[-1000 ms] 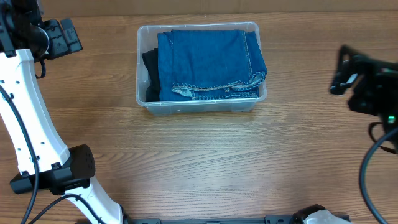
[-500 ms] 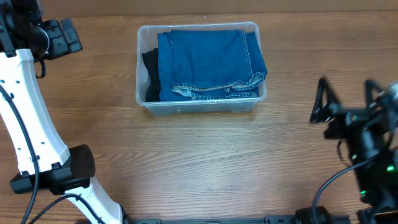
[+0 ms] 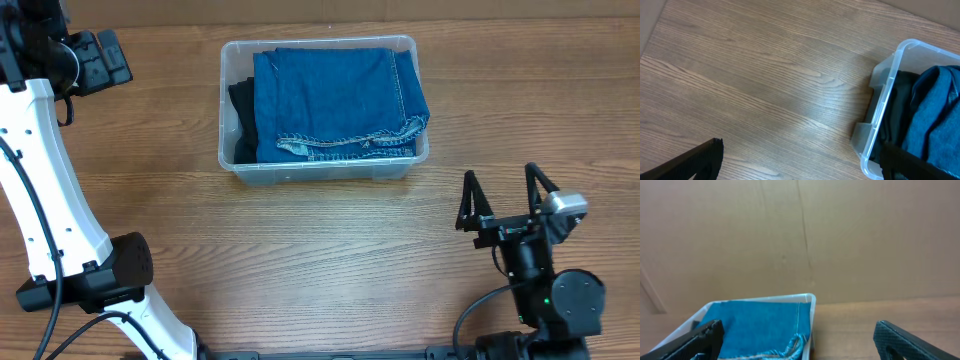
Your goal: Pack container
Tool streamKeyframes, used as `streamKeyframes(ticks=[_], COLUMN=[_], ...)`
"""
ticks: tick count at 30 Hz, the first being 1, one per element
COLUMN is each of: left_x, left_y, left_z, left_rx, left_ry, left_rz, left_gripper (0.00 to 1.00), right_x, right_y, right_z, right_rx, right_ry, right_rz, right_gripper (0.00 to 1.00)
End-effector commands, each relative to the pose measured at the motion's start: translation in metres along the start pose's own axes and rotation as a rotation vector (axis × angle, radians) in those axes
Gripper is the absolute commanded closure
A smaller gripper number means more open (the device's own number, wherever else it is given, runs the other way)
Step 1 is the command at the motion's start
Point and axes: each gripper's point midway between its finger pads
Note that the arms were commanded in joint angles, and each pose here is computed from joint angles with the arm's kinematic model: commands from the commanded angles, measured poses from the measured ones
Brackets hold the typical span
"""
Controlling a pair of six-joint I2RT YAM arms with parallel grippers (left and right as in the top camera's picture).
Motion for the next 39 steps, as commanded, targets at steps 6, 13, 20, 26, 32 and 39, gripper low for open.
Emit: streamKeyframes(ticks=[6, 13, 20, 26, 32, 39], left_x=[0.008, 0.008, 0.008, 0.008, 0.008, 0.008], left_y=[0.0, 0.0, 0.0, 0.0, 0.0, 0.0], left_z=[0.002, 0.002, 0.002, 0.001, 0.001, 0.001], left_rx=[0.005, 0.005, 0.005, 0.004, 0.004, 0.004], left_ry=[0.006, 0.006, 0.006, 0.004, 0.003, 0.003], left_rz=[-0.02, -0.02, -0.02, -0.02, -0.02, -0.019], left_gripper=[0.0, 0.0, 0.0, 0.0, 0.0, 0.0], right_x=[0.007, 0.012, 0.016, 0.017, 0.018, 0.018], right_y=[-0.05, -0.076, -0.087, -0.101, -0.106, -0.106], right_z=[-0.025, -0.046, -0.05, -0.058, -0.06, -0.06], right_rx=[0.004, 0.006, 0.007, 0.002, 0.0, 0.0], right_ry=[-0.027, -0.065, -0.059, -0.094, -0.1, -0.101], right_rz=[0.019, 0.009, -0.005, 0.048, 0.067, 0.066], right_gripper=[0.0, 0.0, 0.0, 0.0, 0.0, 0.0])
Point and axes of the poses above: each gripper's point midway between its finger pads, its own x axis back along the fingers, its own z axis along the line the jaws close on, y = z × x, and after that the axes turned 11 degrees about -x, right-handed
